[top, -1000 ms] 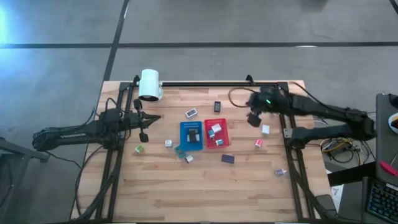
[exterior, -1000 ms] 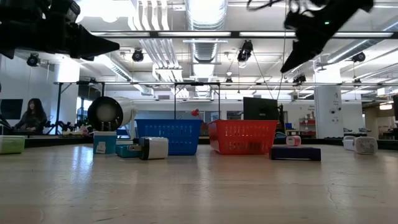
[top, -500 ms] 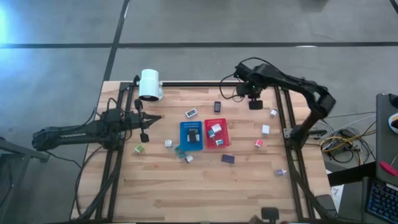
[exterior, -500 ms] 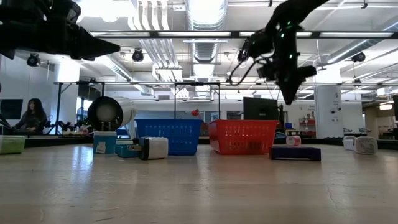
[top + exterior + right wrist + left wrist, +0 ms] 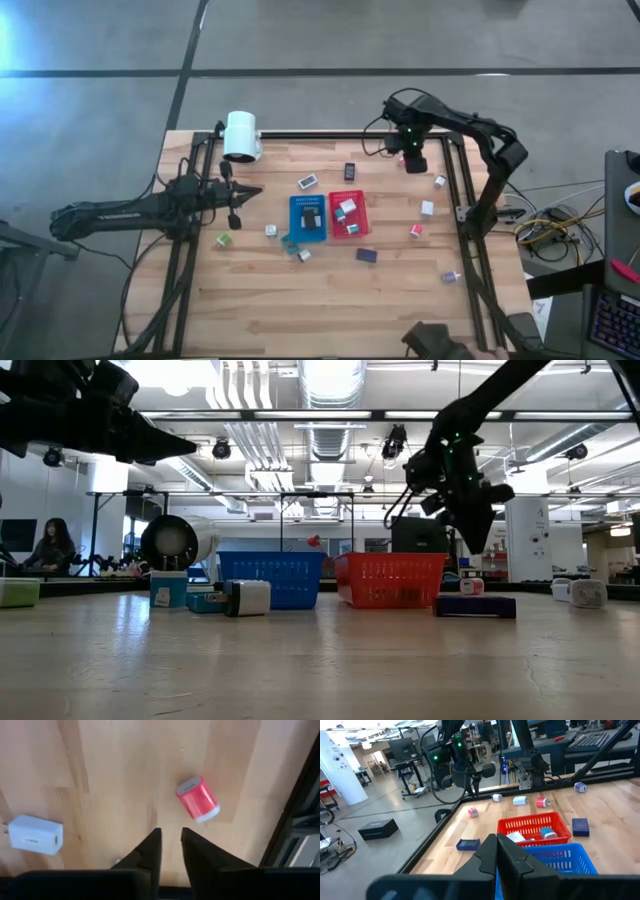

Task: Pick & Place Office items
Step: Put the top pink adaptor into the red bin

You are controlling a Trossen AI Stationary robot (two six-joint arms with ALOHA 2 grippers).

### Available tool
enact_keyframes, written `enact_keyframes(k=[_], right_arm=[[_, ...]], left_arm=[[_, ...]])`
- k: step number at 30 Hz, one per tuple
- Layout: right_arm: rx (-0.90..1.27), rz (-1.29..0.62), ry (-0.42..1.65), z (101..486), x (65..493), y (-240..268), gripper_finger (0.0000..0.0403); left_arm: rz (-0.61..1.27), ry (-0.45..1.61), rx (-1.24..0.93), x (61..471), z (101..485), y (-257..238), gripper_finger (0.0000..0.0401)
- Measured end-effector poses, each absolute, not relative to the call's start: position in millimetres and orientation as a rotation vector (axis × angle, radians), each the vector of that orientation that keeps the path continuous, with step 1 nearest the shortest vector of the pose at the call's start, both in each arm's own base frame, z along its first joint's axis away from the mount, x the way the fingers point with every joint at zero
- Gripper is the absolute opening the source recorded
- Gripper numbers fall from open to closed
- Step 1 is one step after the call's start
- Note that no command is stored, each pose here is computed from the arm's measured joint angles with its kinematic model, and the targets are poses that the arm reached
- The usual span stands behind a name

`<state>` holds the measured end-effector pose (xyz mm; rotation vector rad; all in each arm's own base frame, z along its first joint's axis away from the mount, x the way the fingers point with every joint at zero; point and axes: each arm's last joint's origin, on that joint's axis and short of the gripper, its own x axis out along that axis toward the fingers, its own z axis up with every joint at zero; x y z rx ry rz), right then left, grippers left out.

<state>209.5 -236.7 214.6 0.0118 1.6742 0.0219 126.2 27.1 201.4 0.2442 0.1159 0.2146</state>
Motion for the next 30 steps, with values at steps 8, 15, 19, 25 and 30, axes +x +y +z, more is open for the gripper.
enact_keyframes(k=[8,15,19,25,30], right_arm=[[-0.113,0.122,1.636,206,211,-236,0.0158],[-0.231,0.118,1.617,201,213,-241,0.0215],[-0.269,0.134,1.597,200,215,-242,0.0234],[-0.265,0.186,1.621,185,208,-237,0.0245],[-0.287,0.127,1.619,176,208,-239,0.0238]], left_arm=[[0.218,0.111,0.187,126,201,27,0.0012],[0.22,0.108,0.155,126,201,27,0.0014],[0.22,0.107,0.149,126,201,27,0.0012],[0.221,0.105,0.123,126,201,27,0.0013],[0.221,0.104,0.12,126,201,27,0.0012]])
